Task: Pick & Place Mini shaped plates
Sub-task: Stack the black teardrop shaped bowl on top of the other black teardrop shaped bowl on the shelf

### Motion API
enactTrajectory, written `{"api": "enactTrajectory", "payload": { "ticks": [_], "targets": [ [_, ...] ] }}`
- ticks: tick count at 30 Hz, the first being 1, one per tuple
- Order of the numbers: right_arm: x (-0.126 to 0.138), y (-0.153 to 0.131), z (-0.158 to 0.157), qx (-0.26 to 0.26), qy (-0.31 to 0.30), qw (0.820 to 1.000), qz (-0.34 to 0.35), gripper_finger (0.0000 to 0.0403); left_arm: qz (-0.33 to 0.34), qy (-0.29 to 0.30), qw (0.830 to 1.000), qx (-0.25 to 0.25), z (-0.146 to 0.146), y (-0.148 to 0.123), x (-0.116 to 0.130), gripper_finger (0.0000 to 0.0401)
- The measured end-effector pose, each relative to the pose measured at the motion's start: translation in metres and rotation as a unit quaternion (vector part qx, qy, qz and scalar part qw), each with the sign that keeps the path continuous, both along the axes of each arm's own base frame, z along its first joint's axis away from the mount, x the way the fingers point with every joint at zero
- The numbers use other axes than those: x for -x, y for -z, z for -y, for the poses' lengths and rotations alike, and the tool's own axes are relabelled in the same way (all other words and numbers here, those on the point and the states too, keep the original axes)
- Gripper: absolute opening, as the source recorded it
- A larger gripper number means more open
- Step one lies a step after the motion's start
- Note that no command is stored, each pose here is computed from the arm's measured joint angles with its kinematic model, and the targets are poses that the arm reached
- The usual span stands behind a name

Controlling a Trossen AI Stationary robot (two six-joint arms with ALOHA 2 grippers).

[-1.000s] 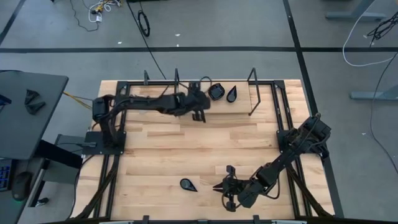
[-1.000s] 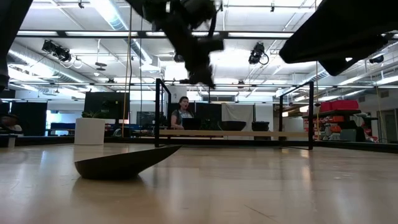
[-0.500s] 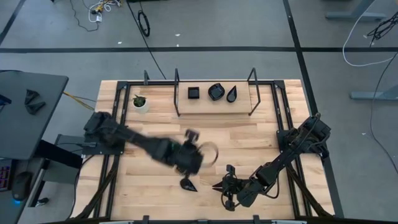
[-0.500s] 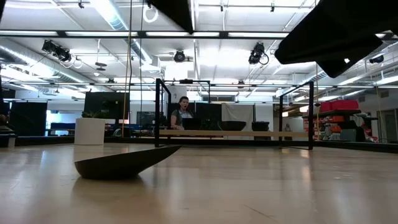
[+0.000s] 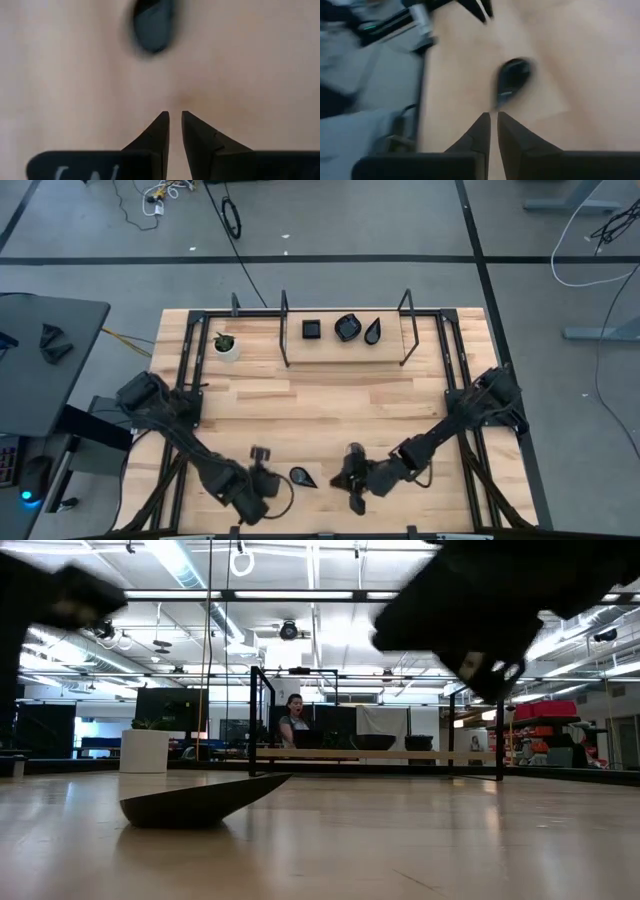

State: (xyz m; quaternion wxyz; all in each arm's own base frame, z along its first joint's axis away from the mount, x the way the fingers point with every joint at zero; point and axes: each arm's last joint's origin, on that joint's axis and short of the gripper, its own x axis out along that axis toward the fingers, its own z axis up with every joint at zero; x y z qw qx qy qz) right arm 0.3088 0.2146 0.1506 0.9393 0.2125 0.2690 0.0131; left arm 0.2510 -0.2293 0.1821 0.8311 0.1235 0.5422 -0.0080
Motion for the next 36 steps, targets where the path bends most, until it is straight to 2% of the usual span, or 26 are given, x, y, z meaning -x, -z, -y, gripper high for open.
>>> {"api": "enactTrajectory", "payload": {
  "ticks": [2, 5, 7, 10, 14, 19, 27, 33, 36],
  "targets": [
    [-0.01, 0.006, -0.002, -0.04, -0.044, 0.998, 0.019, 0.0039, 0.038, 0.007, 0.997, 0.073, 0.007, 0.018, 0.001, 0.0055],
    [-0.019, 0.02, -0.006, -0.091, -0.108, 0.99, 0.028, 0.0039, 0.083, 0.02, 0.983, 0.163, 0.007, 0.043, -0.001, 0.0055],
    [-0.027, 0.027, -0.012, -0.111, -0.144, 0.983, 0.019, 0.0039, 0.108, 0.017, 0.976, 0.189, 0.001, 0.052, -0.002, 0.0055],
    [-0.044, 0.035, -0.022, -0.11, -0.167, 0.98, 0.008, 0.0038, 0.129, 0.0, 0.973, 0.19, -0.011, 0.061, -0.003, 0.0055],
    [-0.056, 0.047, -0.026, -0.053, -0.182, 0.981, -0.036, 0.0029, 0.14, -0.021, 0.974, 0.179, -0.021, 0.062, -0.008, 0.0055],
    [-0.064, 0.044, -0.017, -0.032, -0.178, 0.983, -0.032, 0.0005, 0.146, -0.029, 0.974, 0.173, -0.028, 0.062, -0.013, 0.0055],
    [-0.073, 0.048, 0.004, 0.008, -0.145, 0.989, -0.04, 0.0004, 0.144, -0.039, 0.973, 0.174, -0.03, 0.063, -0.015, 0.0055],
    [-0.074, 0.047, 0.01, 0.032, -0.121, 0.991, -0.044, 0.0003, 0.125, -0.057, 0.965, 0.224, -0.027, 0.061, -0.014, 0.0055],
    [-0.074, 0.045, 0.017, 0.048, -0.107, 0.991, -0.057, 0.0002, 0.121, -0.048, 0.96, 0.248, -0.023, 0.057, -0.013, 0.0055]
  ]
}}
